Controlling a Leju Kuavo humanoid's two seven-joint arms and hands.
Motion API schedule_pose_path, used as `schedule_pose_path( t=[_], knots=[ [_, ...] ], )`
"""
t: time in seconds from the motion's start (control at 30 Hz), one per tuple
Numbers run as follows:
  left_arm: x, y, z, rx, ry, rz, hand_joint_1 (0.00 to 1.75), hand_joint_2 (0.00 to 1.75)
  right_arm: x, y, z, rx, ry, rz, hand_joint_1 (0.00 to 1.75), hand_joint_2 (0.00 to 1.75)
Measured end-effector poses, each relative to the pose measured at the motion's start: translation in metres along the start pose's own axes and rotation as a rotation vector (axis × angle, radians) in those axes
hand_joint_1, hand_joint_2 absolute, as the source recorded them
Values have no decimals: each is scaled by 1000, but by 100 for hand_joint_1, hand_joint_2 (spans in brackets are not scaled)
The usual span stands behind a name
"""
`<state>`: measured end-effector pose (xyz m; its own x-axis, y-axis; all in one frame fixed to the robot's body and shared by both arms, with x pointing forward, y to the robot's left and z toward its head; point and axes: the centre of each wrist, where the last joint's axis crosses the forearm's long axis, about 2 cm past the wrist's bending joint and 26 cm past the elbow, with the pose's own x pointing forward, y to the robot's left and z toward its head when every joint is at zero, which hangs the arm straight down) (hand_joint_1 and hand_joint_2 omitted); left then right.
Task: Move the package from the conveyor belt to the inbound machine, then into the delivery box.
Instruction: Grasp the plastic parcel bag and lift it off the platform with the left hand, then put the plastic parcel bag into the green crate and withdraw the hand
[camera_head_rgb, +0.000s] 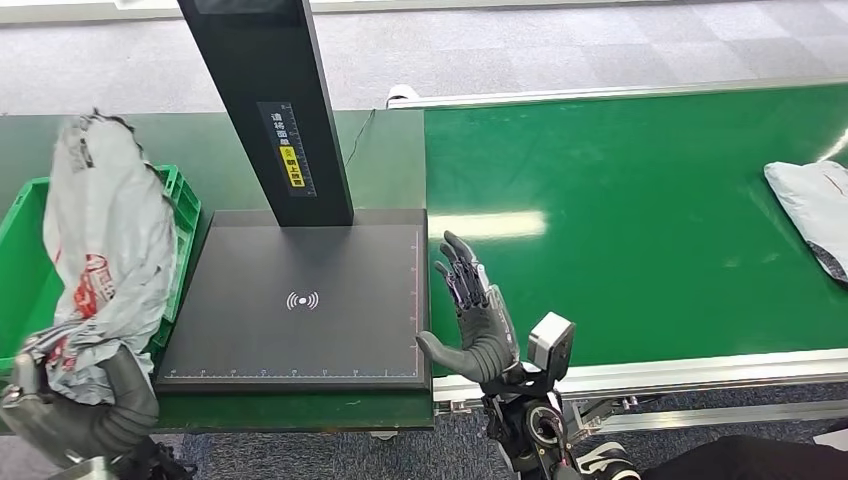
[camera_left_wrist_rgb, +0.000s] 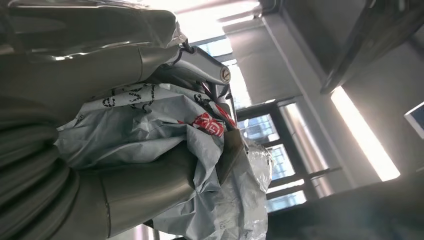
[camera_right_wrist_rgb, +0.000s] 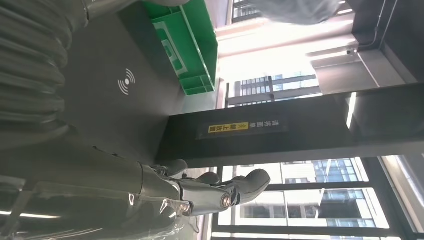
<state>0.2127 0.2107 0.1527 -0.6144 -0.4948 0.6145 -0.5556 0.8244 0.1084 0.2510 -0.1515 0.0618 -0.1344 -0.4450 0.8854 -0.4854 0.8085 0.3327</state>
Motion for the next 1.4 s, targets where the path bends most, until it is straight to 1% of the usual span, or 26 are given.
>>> schedule_pose_path(
  t=[0.1,0.17,0.2,0.27,0.4,0.5,0.6,0.73,0.8,0.9,1.2,1.23,1.37,1.4],
  knots=[
    [0,3,-19,53,-42,6,175,175,0,0,1,0,2,2,0,175],
    [-8,5,-35,81,-55,-3,175,175,0,0,0,2,2,3,0,175],
    [-15,5,-45,87,-53,-16,175,175,0,0,-1,4,0,3,0,175],
    [-35,6,-65,81,-28,-61,175,175,1,1,-4,10,-8,0,0,175],
    [-88,11,-101,39,26,-181,175,175,2,0,-9,22,-22,-6,0,175],
    [-117,20,-120,27,67,-253,175,175,1,0,-10,26,-24,-9,0,175],
    [-144,29,-136,0,138,-339,175,175,1,0,-12,34,-26,-13,0,175],
    [-182,48,-162,-30,237,-483,175,175,0,0,-13,42,-24,-19,0,175],
    [-195,57,-169,-32,279,-529,175,175,-1,0,-12,43,-21,-21,0,175],
    [-208,69,-172,-34,332,-567,175,175,-2,0,-11,43,-17,-24,0,175],
    [-229,97,-171,-75,471,-647,175,175,-4,0,-10,43,-17,-29,0,175],
    [-230,98,-171,-84,481,-647,168,175,-4,0,-10,44,-17,-29,0,175],
    [-232,96,-166,-135,497,-605,16,175,-4,0,-9,44,-17,-30,0,175],
    [-232,94,-164,-146,497,-590,10,175,-4,0,-9,44,-17,-30,0,175]
  ],
)
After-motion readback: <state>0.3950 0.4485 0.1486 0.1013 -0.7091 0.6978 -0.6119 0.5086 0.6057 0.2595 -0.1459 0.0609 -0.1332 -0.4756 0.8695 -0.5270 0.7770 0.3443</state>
